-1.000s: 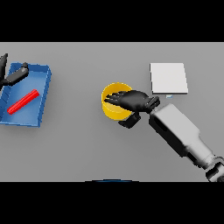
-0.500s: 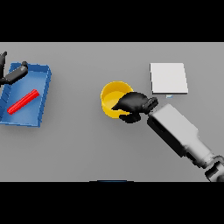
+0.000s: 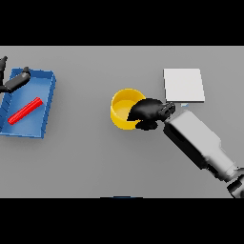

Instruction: Pick up the red beaker and tilt it to pour out 1 green nut into yellow bowl. Pick up the yellow bowl and place it on the metallic measuring scale.

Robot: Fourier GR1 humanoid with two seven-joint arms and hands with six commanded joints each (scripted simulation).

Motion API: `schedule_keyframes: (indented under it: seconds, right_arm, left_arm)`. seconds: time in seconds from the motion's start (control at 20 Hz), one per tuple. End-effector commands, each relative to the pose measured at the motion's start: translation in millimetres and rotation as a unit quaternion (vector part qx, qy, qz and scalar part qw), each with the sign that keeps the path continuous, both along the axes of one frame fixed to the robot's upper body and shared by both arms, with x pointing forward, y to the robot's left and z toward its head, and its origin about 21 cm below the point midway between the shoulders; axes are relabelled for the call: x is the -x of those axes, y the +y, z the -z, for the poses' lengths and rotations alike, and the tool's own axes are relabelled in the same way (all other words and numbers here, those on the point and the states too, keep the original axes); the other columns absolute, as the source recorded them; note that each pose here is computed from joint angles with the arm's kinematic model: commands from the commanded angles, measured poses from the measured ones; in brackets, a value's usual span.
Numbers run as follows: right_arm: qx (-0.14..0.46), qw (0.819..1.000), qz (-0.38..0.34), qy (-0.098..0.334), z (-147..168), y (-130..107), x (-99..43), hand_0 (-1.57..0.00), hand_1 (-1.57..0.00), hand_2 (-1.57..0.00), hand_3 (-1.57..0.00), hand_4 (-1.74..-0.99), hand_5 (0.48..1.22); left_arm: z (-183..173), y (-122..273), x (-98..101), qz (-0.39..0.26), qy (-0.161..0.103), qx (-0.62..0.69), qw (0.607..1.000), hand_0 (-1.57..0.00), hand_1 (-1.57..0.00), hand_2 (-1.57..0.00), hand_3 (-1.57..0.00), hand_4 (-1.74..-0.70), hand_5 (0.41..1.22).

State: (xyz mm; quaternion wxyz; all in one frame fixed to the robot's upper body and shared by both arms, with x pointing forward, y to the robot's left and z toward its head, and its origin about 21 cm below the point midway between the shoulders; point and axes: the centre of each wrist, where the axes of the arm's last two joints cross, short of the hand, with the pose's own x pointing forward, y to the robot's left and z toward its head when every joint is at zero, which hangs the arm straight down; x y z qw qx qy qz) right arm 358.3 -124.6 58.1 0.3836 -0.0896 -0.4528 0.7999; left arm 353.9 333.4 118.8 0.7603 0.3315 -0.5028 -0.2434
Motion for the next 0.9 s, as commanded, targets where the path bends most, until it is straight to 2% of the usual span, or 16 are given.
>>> schedule_keyframes:
  seconds: [0.0,0.1,0.25,0.35,0.5,0.65,0.75,0.85]
  right_arm:
    - [0.000,1.000,0.000,-0.002,-3.0,-0.3,2.8,-1.51,-1.51,-1.45,-1.19,-1.722,1.207]
    - [-0.014,1.000,0.001,-0.008,-11.3,-2.2,3.5,-1.53,-1.53,-1.49,-1.19,-1.729,1.212]
    - [-0.006,1.000,0.003,-0.028,-39.4,-12.9,0.5,-1.55,-1.55,-1.51,-1.38,-1.731,1.216]
    - [-0.004,0.999,0.011,-0.046,-58.7,-9.6,0.9,-1.56,-1.56,-1.53,-1.35,-1.728,1.218]
    - [-0.006,0.998,0.028,-0.060,-77.2,-18.8,1.7,-1.56,-1.56,-1.55,-1.29,-1.723,1.219]
    - [-0.003,0.998,0.035,-0.053,-81.3,-36.2,11.9,-1.57,-1.57,-1.56,-1.25,-1.720,1.219]
    - [-0.005,0.997,0.030,-0.077,-90.6,-44.9,9.4,-1.57,-1.57,-1.56,-1.24,-1.719,1.220]
    - [0.002,0.994,0.049,-0.100,-97.8,-52.3,3.0,-1.57,-1.57,-1.57,-1.32,-1.720,1.220]
  left_arm:
    - [-0.2,0.8,1.0,-0.001,0.000,-0.004,1.000,0.00,0.00,0.00,0.00,-0.80,0.725]
    - [1.4,1.1,1.5,-0.001,0.002,-0.003,1.000,0.00,0.00,0.00,0.00,-0.80,0.724]
    - [1.0,1.3,-0.1,-0.005,0.001,-0.007,1.000,0.00,0.00,0.00,0.00,-0.80,0.721]
    - [-1.9,1.1,-0.9,-0.006,0.000,-0.008,1.000,0.00,0.00,0.00,0.00,-0.80,0.719]
    - [1.5,1.0,-0.2,-0.002,0.004,-0.004,1.000,0.00,0.00,0.00,0.00,-0.80,0.723]
    - [-1.6,3.9,0.1,-0.003,-0.001,-0.008,1.000,0.00,0.00,0.00,0.00,-0.80,0.723]
    - [-4.8,4.9,0.7,0.000,-0.008,-0.011,1.000,0.00,0.00,0.00,0.00,-0.80,0.723]
    - [-4.6,0.3,4.0,0.005,-0.010,-0.008,1.000,0.00,0.00,0.00,0.00,-0.81,0.735]
